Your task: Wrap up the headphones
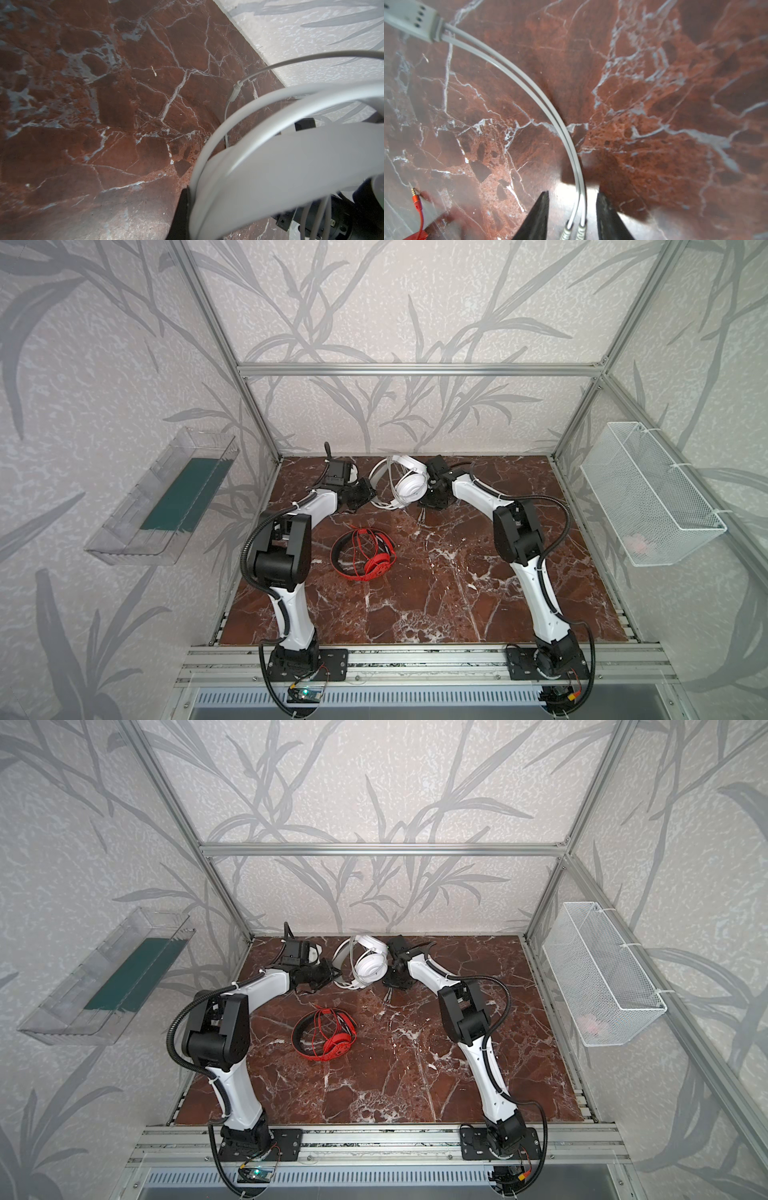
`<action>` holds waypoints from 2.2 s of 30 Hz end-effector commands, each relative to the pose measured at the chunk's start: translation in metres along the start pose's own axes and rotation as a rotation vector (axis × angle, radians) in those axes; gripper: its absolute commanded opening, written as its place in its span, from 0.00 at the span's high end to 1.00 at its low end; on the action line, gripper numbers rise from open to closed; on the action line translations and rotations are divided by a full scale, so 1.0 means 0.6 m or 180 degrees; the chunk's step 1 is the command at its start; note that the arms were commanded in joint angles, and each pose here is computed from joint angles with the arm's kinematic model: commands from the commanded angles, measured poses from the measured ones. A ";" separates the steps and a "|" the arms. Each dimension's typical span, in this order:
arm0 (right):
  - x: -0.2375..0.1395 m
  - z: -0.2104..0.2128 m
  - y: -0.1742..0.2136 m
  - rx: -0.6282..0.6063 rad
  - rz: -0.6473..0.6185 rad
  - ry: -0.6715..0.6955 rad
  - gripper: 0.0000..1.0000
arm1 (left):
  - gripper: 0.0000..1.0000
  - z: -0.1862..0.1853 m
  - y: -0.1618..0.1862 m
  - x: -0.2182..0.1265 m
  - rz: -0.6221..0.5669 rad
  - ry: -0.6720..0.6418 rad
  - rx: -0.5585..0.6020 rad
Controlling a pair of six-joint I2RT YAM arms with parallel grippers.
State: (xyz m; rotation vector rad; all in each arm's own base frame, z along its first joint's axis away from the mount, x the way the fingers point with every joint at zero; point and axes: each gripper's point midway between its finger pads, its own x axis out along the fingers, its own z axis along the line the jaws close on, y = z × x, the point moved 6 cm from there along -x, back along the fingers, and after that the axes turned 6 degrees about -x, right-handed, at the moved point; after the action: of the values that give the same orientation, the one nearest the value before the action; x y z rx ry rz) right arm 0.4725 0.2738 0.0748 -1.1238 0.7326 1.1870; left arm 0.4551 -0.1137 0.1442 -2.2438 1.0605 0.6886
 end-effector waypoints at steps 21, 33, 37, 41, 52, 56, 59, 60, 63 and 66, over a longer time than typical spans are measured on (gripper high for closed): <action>0.041 -0.101 0.176 -0.0312 0.1304 0.0953 0.90 | 1.00 -0.041 0.006 -0.018 0.0176 0.0392 0.0212; 0.014 -0.098 0.211 -0.0551 0.1144 0.0564 1.00 | 1.00 -0.036 0.004 -0.016 0.0125 0.0341 0.0107; -0.013 -0.085 0.221 -0.0682 0.0838 0.0259 1.00 | 1.00 -0.038 -0.006 -0.013 0.0005 0.0346 -0.0030; -0.039 -0.073 0.237 -0.0829 0.0689 0.0003 1.00 | 1.00 -0.038 -0.011 -0.009 -0.0114 0.0331 -0.0122; -0.099 -0.018 0.290 -0.1456 0.0631 -0.0717 1.00 | 1.00 -0.036 0.004 0.020 -0.0136 -0.0189 -0.0020; -0.124 -0.007 0.304 -0.1648 0.0602 -0.0896 1.00 | 1.00 -0.036 0.005 0.030 -0.0129 -0.0286 0.0000; -0.143 0.005 0.308 -0.1819 0.0580 -0.1023 1.00 | 1.00 -0.043 0.010 0.038 -0.0104 -0.0428 0.0135; -0.148 0.008 0.309 -0.1881 0.0559 -0.1052 1.00 | 1.00 -0.044 0.013 0.041 -0.0103 -0.0494 0.0191; -0.169 0.020 0.311 -0.2032 0.0488 -0.1198 1.00 | 1.00 -0.042 0.025 0.053 -0.0043 -0.0759 0.0341; -0.187 0.024 0.312 -0.2133 0.0424 -0.1251 1.00 | 1.00 -0.037 0.034 0.063 -0.0005 -0.0941 0.0391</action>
State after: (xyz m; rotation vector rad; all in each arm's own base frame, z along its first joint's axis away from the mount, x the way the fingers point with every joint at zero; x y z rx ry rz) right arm 0.2788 0.2494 0.1180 -1.3379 0.1539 1.7069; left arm 0.4584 -0.1560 0.1217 -2.0037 0.9780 0.9006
